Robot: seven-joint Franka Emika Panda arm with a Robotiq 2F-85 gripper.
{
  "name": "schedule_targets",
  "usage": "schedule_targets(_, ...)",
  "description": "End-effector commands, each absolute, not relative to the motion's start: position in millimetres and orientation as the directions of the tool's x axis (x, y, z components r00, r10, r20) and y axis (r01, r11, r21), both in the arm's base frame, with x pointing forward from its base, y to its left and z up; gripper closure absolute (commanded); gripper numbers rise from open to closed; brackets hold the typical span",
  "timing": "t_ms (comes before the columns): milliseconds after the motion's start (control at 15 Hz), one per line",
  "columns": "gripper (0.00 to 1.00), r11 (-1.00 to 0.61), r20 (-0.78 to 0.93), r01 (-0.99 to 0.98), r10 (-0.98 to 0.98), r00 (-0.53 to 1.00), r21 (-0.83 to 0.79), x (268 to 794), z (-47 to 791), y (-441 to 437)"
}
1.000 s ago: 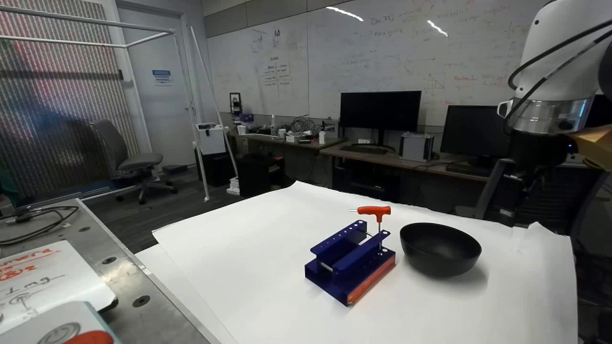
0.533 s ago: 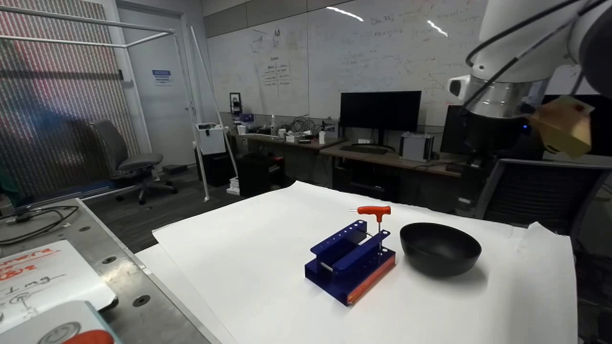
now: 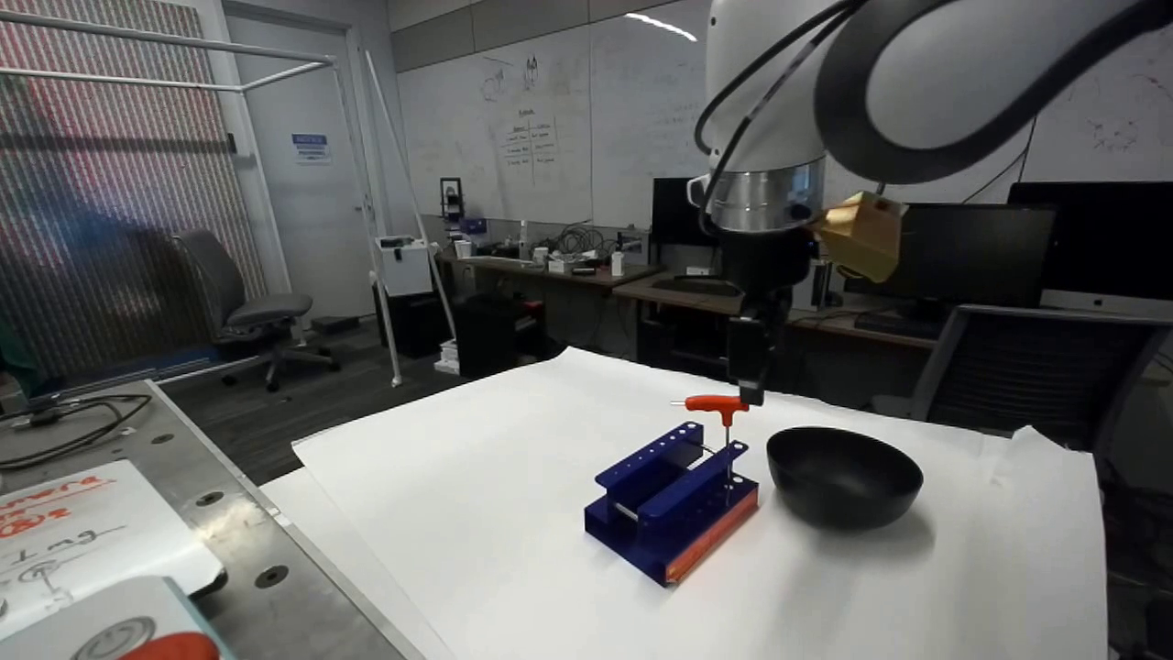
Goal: Put the metal object with the orange handle in the black bowl
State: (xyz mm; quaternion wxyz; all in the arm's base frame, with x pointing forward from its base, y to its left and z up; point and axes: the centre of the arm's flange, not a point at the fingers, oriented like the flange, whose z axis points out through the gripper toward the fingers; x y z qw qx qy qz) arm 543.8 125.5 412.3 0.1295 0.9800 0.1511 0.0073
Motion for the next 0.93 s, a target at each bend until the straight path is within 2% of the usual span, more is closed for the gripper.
schedule_targets(0, 0.00, -0.919, -0.074, 0.315, 0.306, 0.949, 0.238, 616, 405, 127)
schedule_targets(467, 0.00, -0.911, -0.171, 0.361, 0.331, 0.928, 0.199, 659, 365, 105)
schedule_targets(533, 0.25, -0.904, -0.184, 0.373, 0.338, 0.923, 0.208, 660, 360, 104)
schedule_targets(600, 0.26, -0.902, -0.199, 0.383, 0.346, 0.917, 0.198, 660, 358, 102)
schedule_targets(867, 0.58, -0.889, -0.241, 0.426, 0.381, 0.893, 0.170, 658, 361, 93)
